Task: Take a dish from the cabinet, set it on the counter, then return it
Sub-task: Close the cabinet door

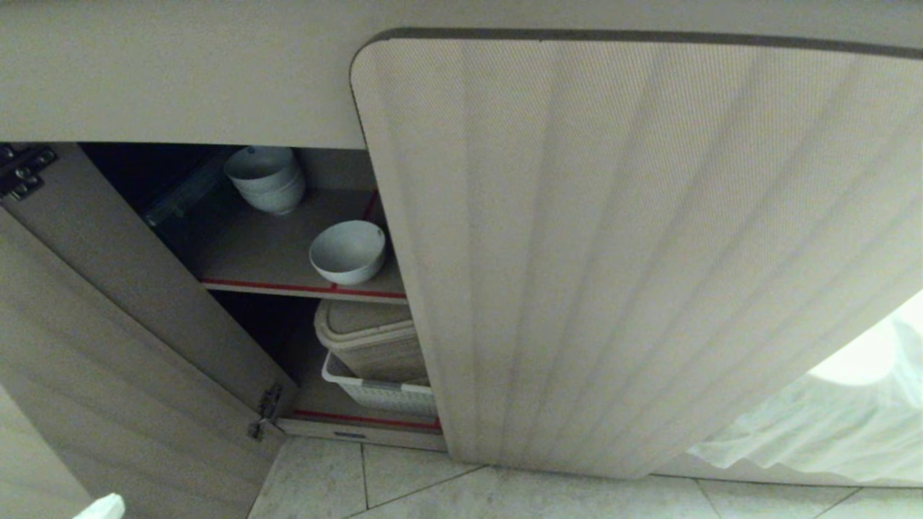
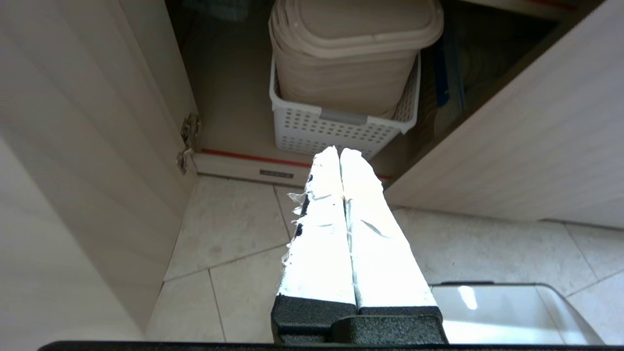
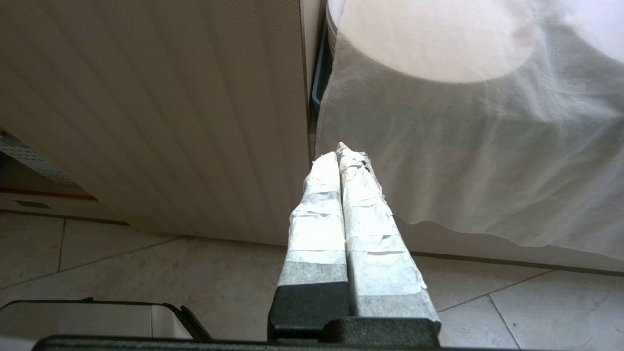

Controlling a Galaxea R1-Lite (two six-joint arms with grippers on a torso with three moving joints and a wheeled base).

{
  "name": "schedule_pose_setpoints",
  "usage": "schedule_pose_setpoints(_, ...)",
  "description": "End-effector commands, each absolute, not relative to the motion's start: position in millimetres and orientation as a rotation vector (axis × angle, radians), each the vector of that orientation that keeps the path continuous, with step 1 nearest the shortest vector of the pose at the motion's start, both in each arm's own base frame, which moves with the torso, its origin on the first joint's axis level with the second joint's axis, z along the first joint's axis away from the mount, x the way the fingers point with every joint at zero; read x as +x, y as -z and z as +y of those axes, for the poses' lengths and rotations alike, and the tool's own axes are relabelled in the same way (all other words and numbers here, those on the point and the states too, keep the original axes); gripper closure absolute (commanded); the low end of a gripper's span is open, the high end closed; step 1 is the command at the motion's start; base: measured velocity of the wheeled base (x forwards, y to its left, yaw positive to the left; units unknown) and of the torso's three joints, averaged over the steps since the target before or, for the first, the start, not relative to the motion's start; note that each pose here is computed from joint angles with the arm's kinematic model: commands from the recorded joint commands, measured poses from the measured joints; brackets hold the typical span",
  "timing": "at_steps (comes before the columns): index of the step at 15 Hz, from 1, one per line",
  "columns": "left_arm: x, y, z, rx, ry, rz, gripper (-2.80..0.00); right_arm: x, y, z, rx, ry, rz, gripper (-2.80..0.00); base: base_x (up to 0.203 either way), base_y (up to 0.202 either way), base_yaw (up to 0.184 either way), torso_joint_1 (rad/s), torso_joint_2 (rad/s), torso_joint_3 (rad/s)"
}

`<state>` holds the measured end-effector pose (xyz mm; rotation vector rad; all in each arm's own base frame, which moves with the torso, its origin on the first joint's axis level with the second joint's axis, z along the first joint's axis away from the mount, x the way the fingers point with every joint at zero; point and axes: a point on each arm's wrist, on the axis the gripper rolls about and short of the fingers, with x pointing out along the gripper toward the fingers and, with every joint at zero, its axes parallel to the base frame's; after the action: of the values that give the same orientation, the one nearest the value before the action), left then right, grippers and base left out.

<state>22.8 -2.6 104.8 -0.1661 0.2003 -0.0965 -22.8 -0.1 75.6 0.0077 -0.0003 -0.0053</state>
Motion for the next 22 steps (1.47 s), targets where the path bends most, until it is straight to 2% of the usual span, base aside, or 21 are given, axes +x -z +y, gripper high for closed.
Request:
schedule_pose_setpoints(1,15.6,-101.9,-2.2,-0.165,0.1,0.178,0.0,-22.8,-75.6,-0.1,0.008,0.006,-0.001,0.0,0.0,0.0,0.0,0.0,0.0,0.0)
schedule_pose_setpoints(12,-5.5,-85.8,-0.9,-0.132,0.04,0.143,0.0,-22.8,-75.6,-0.2,0.009,0.005,-0.001,0.0,0.0,0.0,0.0,0.0,0.0,0.0)
schedule_pose_setpoints(18,-21.6,-83.0,-1.0,-0.135,0.051,-0.045,0.0,-22.8,-75.6,-0.2,0.008,0.006,-0.001,0.0,0.0,0.0,0.0,0.0,0.0,0.0)
schedule_pose_setpoints(22,-23.2,-82.7,-1.0,-0.133,0.05,-0.064,0.0,-22.8,-75.5,-0.2,0.008,0.005,0.0,0.0,0.0,0.0,0.0,0.0,0.0,0.0)
